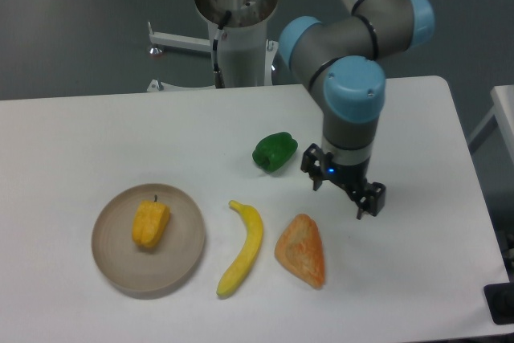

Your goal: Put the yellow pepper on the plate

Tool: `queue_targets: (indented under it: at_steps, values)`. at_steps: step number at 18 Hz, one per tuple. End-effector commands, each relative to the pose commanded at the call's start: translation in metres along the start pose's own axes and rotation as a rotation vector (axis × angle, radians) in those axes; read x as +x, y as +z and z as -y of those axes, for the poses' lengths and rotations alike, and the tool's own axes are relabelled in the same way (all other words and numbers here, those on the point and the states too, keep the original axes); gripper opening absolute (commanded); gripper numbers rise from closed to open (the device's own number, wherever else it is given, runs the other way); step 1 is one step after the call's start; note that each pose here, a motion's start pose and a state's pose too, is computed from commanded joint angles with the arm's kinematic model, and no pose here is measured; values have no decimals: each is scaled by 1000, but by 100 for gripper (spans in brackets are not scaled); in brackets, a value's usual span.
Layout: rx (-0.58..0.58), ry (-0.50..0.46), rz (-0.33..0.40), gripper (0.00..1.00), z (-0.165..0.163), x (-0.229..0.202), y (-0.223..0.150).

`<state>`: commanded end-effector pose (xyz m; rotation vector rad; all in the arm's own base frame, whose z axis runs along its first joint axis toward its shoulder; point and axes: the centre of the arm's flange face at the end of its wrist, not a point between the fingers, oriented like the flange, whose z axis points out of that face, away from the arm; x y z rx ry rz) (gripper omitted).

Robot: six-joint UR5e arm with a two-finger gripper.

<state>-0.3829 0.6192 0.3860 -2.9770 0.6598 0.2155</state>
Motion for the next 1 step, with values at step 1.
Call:
queue_targets:
  at_steps: [1]
  values:
    - [1,-2,3,100,-1,-1,1]
